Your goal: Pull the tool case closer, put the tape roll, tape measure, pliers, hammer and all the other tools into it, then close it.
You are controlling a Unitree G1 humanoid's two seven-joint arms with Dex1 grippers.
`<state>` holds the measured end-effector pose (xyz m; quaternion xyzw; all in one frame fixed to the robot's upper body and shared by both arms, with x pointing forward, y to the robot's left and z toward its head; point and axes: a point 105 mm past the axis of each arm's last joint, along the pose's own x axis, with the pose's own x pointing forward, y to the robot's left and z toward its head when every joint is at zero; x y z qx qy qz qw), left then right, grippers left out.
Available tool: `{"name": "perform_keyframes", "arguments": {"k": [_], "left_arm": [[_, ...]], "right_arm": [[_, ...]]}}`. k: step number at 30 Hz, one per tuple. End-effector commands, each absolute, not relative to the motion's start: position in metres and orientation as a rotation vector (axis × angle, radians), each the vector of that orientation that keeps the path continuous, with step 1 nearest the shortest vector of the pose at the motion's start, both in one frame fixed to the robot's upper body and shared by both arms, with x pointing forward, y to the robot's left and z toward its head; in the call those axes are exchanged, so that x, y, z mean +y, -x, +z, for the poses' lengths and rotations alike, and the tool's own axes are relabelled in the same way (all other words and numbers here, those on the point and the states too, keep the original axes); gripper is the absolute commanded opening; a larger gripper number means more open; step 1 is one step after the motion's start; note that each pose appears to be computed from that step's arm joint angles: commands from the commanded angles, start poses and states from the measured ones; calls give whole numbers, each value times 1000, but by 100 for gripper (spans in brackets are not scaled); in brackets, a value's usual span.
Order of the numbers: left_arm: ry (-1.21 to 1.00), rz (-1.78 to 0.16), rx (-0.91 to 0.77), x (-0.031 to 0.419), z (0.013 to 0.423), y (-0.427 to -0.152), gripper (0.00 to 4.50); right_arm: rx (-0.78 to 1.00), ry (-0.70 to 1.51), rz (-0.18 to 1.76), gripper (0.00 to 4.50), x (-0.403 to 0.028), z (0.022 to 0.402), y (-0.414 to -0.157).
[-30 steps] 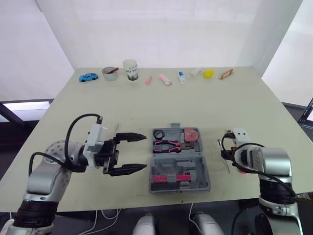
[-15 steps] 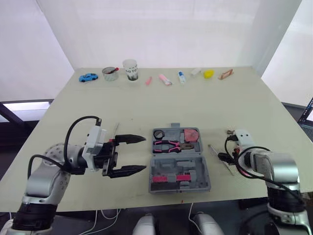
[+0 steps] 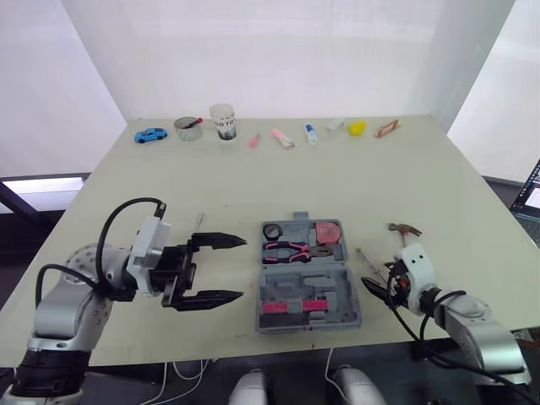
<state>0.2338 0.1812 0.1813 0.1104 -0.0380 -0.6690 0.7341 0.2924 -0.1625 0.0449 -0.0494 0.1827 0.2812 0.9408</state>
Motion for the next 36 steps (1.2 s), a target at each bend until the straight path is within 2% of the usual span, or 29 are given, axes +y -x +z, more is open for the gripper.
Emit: {"name": "perform_keyframes", "arguments": {"k": [1, 9, 12, 14, 15, 16, 17, 18, 20, 29, 36], "left_arm": [[-277, -1458, -121, 189, 191, -233, 450], [-280, -1450, -119, 192, 191, -232, 450], [-282, -1447, -119, 192, 191, -232, 450], [-282, -1445, -117, 193, 191, -232, 450], [-282, -1444, -117, 193, 191, -233, 450], [-282, -1443, -117, 193, 190, -233, 450], [-282, -1442, -117, 193, 190, -233, 450], [-281, -1442, -116, 194, 190, -233, 450], [-280, -1441, -114, 194, 190, -233, 450], [-279, -1431, -102, 198, 188, -234, 450], [-263, -1395, -110, 203, 185, -238, 450]], "right_arm": [[311, 99, 595, 417, -163, 41, -292], [271, 103, 572, 417, -169, 31, -302], [262, 110, 570, 344, -169, 29, -306], [253, 115, 571, 244, -169, 29, -306], [248, 114, 573, 215, -168, 29, -307], [244, 114, 575, 145, -167, 30, -306], [242, 113, 575, 141, -167, 30, -306], [237, 118, 579, 69, -166, 30, -306], [226, 124, 585, 8, -165, 31, -305], [122, 116, 611, 8, -163, 70, -308], [123, 192, 903, 8, -118, 114, -289]]}}
